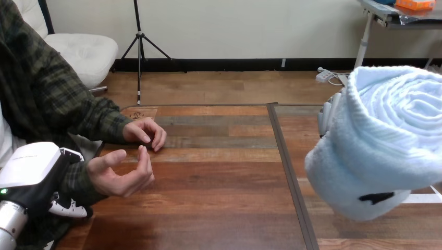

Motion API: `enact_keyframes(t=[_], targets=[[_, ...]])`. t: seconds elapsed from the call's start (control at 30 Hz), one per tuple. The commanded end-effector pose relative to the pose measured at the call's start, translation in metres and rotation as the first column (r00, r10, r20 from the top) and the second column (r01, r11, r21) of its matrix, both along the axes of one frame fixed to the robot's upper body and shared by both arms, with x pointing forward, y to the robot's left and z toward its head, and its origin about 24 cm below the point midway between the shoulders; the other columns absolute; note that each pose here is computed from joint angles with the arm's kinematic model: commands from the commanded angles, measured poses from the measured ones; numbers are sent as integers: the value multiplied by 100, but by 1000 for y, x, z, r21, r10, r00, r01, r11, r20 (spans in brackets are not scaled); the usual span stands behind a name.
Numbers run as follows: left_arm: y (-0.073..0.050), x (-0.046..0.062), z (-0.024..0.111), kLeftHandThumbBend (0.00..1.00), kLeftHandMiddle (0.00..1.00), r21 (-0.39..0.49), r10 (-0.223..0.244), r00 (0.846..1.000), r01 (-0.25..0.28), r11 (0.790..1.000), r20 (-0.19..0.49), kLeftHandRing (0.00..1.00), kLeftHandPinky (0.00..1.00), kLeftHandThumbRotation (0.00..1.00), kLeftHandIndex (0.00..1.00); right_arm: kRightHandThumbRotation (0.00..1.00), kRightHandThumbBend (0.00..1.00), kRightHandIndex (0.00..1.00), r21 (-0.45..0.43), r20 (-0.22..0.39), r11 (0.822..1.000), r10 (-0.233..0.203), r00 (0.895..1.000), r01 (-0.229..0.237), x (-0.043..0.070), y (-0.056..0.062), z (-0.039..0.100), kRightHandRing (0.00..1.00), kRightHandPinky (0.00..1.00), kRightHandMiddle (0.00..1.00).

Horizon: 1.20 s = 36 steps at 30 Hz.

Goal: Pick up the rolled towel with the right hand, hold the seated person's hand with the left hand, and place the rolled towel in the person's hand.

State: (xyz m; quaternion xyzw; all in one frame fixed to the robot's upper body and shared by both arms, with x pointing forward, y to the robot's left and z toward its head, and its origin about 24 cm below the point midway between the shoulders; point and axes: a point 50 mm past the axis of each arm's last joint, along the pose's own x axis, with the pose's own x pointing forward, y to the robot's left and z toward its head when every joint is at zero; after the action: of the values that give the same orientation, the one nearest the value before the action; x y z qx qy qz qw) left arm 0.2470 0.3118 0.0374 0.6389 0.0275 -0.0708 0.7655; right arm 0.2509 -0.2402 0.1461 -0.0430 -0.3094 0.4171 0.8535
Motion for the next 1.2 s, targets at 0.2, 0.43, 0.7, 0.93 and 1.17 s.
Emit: enact_keyframes(t=[0.2, 0.43, 0.7, 0.93, 1.17], targets=[[-16, 4, 3, 87, 44, -102, -25, 998, 31, 994, 55, 37, 31, 0, 44, 13, 78, 37, -13, 128, 999, -49, 991, 51, 21, 12, 17, 33, 27, 37], [-18, 4, 4, 86, 45, -110, -17, 998, 23, 994, 54, 37, 32, 0, 45, 15, 79, 37, -24, 131, 998, -53, 990, 57, 26, 17, 15, 32, 25, 37], [-20, 4, 6, 87, 44, -124, -12, 998, 19, 992, 60, 37, 31, 0, 45, 15, 79, 37, -46, 126, 997, -60, 990, 66, 31, 23, 13, 30, 23, 36], [-23, 3, 8, 87, 44, -130, -14, 998, 22, 991, 66, 36, 31, 0, 45, 13, 79, 39, -46, 93, 999, -25, 995, 29, 35, 28, 11, 29, 22, 37], [-28, 4, 12, 87, 44, -142, -26, 996, 37, 989, 83, 37, 31, 0, 44, 9, 79, 40, -24, 23, 999, 34, 999, -33, 42, 36, 7, 30, 22, 37]])
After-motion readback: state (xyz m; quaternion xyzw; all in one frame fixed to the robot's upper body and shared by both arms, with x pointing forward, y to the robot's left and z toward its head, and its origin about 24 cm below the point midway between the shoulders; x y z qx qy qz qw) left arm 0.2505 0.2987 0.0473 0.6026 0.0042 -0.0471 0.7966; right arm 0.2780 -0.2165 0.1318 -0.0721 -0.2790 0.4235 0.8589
